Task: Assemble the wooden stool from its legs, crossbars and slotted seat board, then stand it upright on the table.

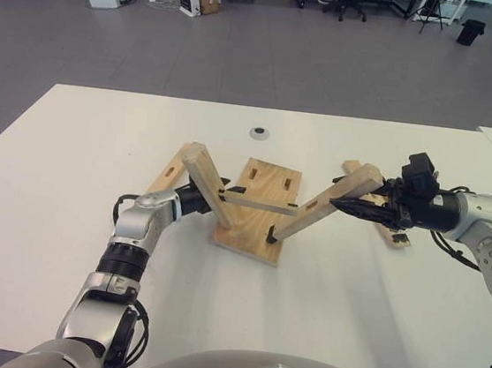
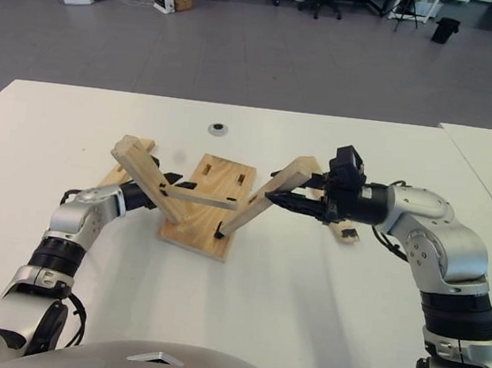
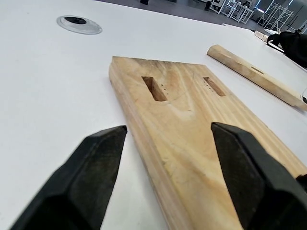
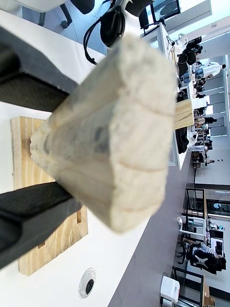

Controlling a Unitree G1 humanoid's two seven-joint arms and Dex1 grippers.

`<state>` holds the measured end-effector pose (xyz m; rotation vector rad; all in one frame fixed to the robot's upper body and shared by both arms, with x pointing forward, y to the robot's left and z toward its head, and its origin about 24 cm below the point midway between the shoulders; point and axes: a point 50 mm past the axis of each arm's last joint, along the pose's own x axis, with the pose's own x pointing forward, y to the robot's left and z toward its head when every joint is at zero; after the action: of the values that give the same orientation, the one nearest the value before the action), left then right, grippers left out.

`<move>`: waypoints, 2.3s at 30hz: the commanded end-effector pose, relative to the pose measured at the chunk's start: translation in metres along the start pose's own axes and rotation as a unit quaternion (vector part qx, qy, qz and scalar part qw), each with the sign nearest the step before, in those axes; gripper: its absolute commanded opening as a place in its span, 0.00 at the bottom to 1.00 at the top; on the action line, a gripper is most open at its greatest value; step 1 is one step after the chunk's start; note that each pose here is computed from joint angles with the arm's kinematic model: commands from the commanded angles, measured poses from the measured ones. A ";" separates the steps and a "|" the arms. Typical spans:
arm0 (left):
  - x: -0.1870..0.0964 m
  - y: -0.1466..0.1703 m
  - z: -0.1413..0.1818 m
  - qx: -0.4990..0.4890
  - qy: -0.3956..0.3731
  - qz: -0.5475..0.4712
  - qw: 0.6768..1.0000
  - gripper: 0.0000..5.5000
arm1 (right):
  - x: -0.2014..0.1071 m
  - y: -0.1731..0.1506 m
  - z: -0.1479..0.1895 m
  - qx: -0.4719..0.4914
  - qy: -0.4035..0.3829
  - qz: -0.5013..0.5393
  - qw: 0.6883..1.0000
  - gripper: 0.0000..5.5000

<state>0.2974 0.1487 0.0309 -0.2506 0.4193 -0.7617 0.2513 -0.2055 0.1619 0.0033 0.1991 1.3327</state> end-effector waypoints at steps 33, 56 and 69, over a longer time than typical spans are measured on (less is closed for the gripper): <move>0.008 -0.021 -0.018 -0.031 -0.002 -0.002 1.000 0.59 | 0.020 0.040 -0.044 -0.001 0.048 -0.036 0.998 0.37; 0.015 -0.037 -0.024 -0.035 0.004 -0.020 0.999 0.59 | 0.031 0.038 -0.077 0.047 0.098 -0.060 0.992 0.37; 0.018 -0.041 -0.024 -0.035 0.001 -0.023 0.999 0.59 | 0.028 0.033 -0.079 0.032 0.087 -0.082 0.992 0.42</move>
<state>0.2812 0.1327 0.0231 -0.2867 0.4209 -0.7035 0.2202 -0.1652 0.1371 -0.0813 0.0737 1.2885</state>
